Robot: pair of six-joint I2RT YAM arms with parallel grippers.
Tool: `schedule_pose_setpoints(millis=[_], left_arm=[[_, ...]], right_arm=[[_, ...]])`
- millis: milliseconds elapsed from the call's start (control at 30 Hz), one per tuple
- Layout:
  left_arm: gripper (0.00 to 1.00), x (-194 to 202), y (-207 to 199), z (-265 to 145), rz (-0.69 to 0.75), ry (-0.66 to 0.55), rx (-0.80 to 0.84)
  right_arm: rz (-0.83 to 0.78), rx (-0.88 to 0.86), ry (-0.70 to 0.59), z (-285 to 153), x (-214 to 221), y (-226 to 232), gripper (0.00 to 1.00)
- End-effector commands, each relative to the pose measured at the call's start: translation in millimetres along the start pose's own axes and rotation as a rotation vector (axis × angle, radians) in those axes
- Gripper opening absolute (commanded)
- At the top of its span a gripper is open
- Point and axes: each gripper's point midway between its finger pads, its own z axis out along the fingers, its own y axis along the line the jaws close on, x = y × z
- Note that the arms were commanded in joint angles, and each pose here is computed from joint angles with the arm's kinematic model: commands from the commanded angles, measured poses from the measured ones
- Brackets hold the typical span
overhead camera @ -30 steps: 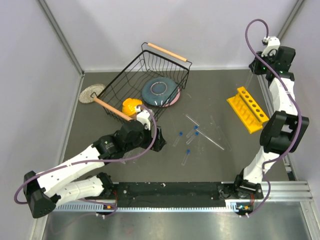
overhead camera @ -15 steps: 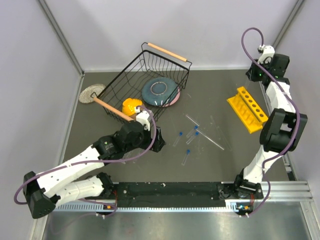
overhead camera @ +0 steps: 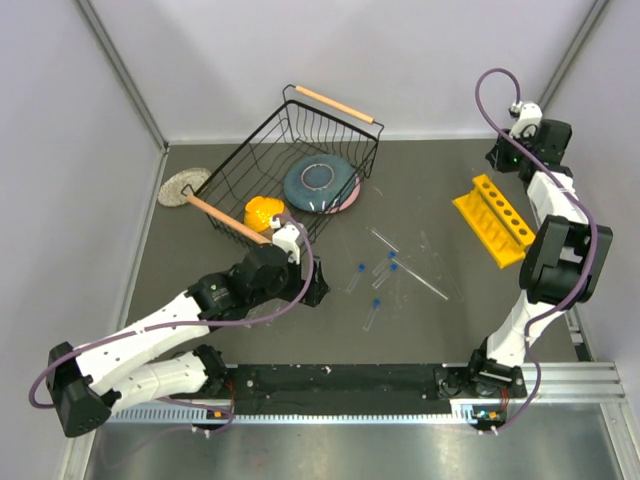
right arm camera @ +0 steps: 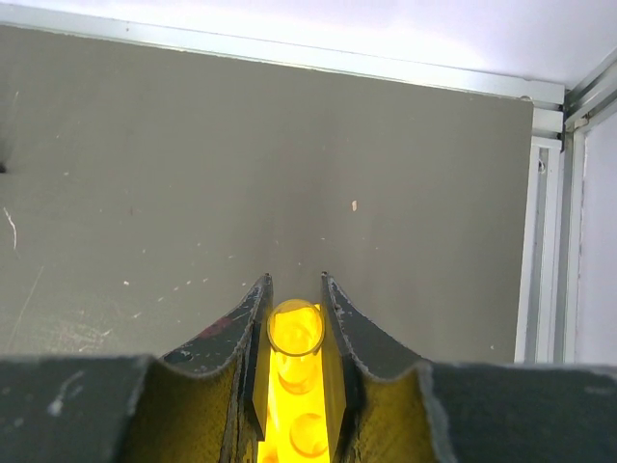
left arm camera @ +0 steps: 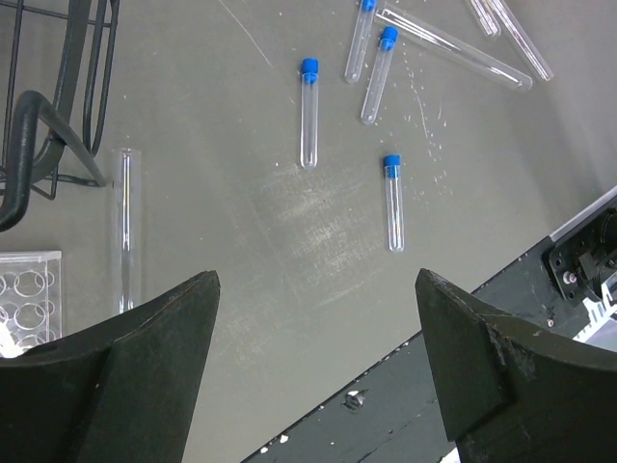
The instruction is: Organize the chemistry lab equipment
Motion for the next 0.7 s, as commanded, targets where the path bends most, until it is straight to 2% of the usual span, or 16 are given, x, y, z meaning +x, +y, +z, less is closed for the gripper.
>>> schedule_pose_setpoints(millis=[0, 167, 400, 500, 567, 667], left_arm=[[0.88, 4.4, 5.0, 4.0, 0.020, 0.009, -0.014], [0.88, 12.8, 9.3, 7.3, 0.055, 0.067, -0.038], [0.87, 19.4, 15.3, 11.4, 0.092, 0.139, -0.087], [0.86, 25.0, 17.3, 14.3, 0.101, 0.180, -0.105], [0.85, 28.0, 17.7, 17.2, 0.112, 0.203, -0.115], [0.84, 31.3, 17.8, 20.4, 0.124, 0.234, -0.130]], right_arm=[[-0.054, -0.025, -0.059, -6.4, -14.1, 3.3, 0.20], [-0.074, -0.030, -0.050, -14.2, -7.2, 5.4, 0.23], [-0.067, -0.024, -0.060, -31.9, -8.9, 2.5, 0.35], [-0.080, -0.025, -0.071, -41.7, -12.9, 3.9, 0.44], [-0.096, -0.025, -0.084, -50.8, -19.5, 6.9, 0.54], [-0.125, -0.016, -0.109, -63.3, -31.5, 9.5, 0.58]])
